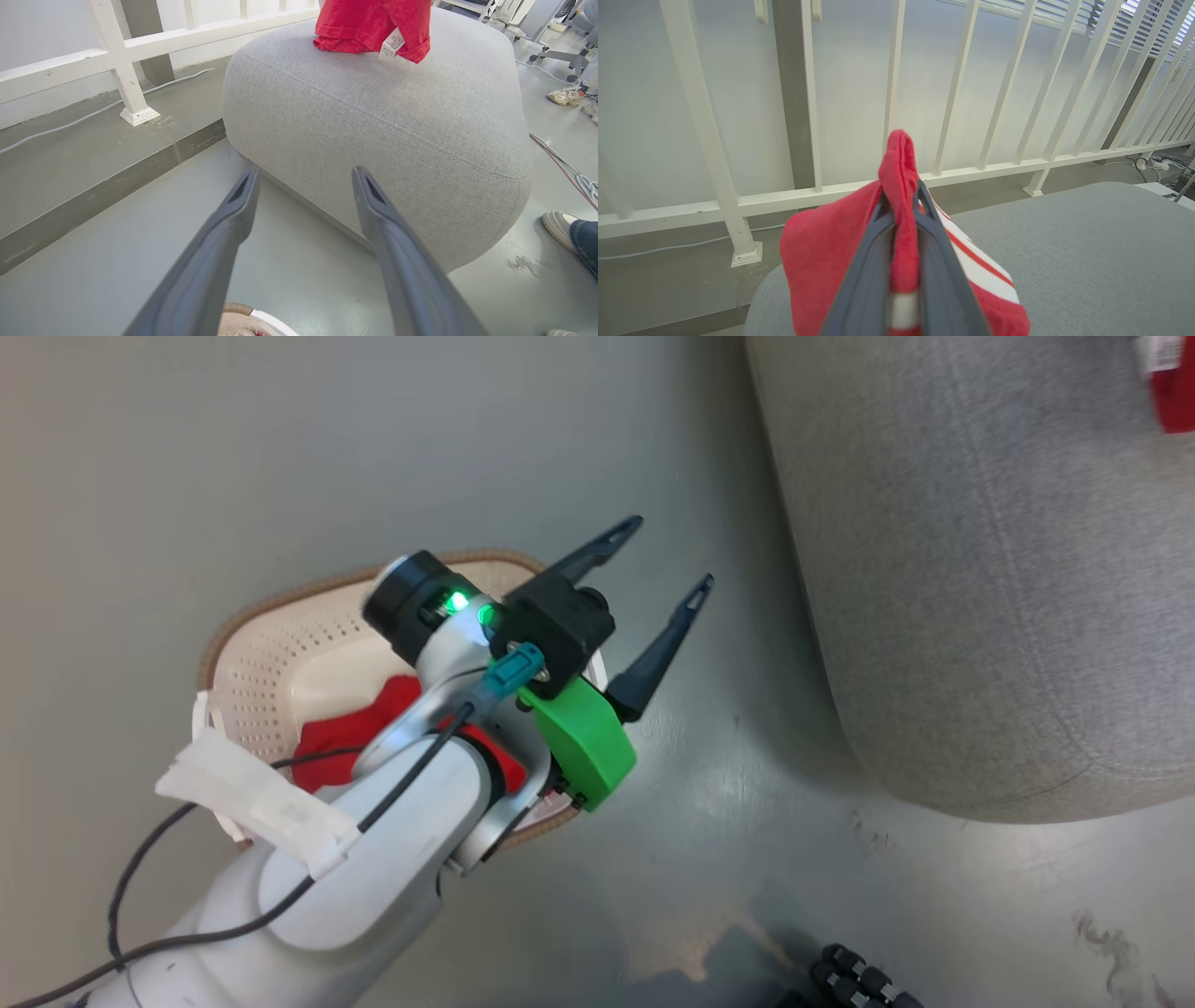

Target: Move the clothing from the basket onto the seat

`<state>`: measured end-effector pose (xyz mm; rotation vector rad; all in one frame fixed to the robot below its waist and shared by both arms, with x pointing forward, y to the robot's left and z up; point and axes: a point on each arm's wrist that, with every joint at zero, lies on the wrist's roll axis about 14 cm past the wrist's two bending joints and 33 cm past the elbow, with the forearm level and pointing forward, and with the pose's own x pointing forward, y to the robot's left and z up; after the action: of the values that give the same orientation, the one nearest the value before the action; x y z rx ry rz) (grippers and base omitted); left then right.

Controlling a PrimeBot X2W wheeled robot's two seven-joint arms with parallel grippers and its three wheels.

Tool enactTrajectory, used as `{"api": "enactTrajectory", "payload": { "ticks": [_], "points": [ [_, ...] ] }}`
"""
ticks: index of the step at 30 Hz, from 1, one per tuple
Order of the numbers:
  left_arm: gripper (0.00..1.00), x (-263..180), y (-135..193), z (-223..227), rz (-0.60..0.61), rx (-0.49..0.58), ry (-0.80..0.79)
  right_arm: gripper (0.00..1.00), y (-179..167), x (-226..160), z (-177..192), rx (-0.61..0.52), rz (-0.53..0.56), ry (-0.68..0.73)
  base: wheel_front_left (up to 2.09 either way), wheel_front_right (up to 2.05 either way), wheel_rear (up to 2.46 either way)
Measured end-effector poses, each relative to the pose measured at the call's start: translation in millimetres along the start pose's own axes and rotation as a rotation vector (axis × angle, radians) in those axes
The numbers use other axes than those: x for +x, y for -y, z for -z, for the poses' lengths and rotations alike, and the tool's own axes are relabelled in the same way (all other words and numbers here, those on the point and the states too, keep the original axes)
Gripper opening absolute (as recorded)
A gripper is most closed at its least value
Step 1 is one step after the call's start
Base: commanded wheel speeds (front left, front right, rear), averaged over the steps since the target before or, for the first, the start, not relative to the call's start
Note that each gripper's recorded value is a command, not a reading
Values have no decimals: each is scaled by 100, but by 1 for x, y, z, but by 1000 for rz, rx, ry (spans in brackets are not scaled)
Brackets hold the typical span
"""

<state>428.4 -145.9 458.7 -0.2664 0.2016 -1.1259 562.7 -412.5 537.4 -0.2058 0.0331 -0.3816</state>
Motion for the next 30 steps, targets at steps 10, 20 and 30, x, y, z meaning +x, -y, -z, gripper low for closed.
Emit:
{"api": "enactTrajectory", "payload": {
  "ticks": [10, 20, 30],
  "points": [
    [100, 3, -14, 22, 5, -38, -34, 0, -30, -16, 93, 43, -7, -198, 0, 0, 0],
    [100, 8, -12, 27, 28, -54, -32, 0, -23, -31, 123, 19, 17, -276, 0, 0, 0],
    [100, 8, -13, 25, 30, -54, -31, 0, -23, -40, 139, 5, 21, -323, 0, 0, 0]
  ]
}}
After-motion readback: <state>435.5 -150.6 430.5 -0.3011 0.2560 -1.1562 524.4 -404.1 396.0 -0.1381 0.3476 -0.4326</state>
